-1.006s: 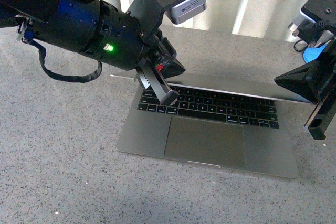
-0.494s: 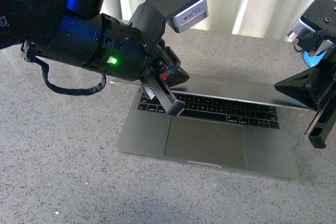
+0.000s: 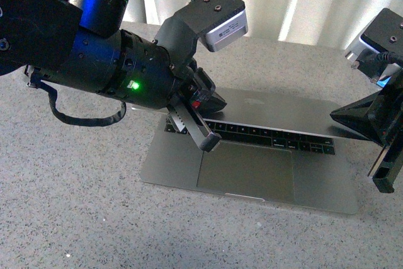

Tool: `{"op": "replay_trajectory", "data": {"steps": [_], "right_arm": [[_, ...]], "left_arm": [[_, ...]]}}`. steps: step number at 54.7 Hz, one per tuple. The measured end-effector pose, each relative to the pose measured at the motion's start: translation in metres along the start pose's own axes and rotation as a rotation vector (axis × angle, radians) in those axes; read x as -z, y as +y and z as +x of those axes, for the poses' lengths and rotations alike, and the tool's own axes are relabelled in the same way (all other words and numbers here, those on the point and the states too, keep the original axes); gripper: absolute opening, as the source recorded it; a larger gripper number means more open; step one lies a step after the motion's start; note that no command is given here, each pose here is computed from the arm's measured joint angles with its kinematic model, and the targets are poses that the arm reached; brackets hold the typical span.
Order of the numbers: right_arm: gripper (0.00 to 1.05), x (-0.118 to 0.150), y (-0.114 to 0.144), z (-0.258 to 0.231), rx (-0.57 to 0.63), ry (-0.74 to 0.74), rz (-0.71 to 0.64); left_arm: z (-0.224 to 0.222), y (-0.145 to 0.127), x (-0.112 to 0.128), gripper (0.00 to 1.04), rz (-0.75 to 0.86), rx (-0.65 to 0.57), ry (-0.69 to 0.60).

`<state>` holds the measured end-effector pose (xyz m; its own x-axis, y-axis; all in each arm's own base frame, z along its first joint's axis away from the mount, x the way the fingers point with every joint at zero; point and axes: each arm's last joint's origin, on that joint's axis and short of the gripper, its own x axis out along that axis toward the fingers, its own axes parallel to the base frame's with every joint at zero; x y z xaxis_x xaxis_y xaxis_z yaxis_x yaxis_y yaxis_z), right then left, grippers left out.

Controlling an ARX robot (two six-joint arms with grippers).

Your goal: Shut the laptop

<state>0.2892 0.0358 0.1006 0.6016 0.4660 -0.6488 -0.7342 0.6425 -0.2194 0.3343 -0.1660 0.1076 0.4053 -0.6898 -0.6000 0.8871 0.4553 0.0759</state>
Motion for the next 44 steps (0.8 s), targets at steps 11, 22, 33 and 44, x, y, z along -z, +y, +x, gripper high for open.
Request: {"op": "replay_trajectory", "data": {"steps": [11,22,33,44], "right_arm": [[0.01,0.003,0.003,0.0,-0.004,0.004,0.003],[0.01,0.009,0.008,-0.001,-0.012,0.016,0.01],[0.01,0.013,0.01,0.0,-0.016,0.021,0.013],[0.01,0.018,0.009,0.002,-0.017,0.029,0.024]], "left_arm": [[0.001,-0.003,0.003,0.04,-0.009,0.014,0.003],[0.002,-0.007,0.006,0.04,-0.015,0.034,0.007],[0.005,-0.008,0.01,0.04,-0.023,0.042,0.016],[0.008,-0.009,0.013,0.04,-0.036,0.042,0.013]]}}
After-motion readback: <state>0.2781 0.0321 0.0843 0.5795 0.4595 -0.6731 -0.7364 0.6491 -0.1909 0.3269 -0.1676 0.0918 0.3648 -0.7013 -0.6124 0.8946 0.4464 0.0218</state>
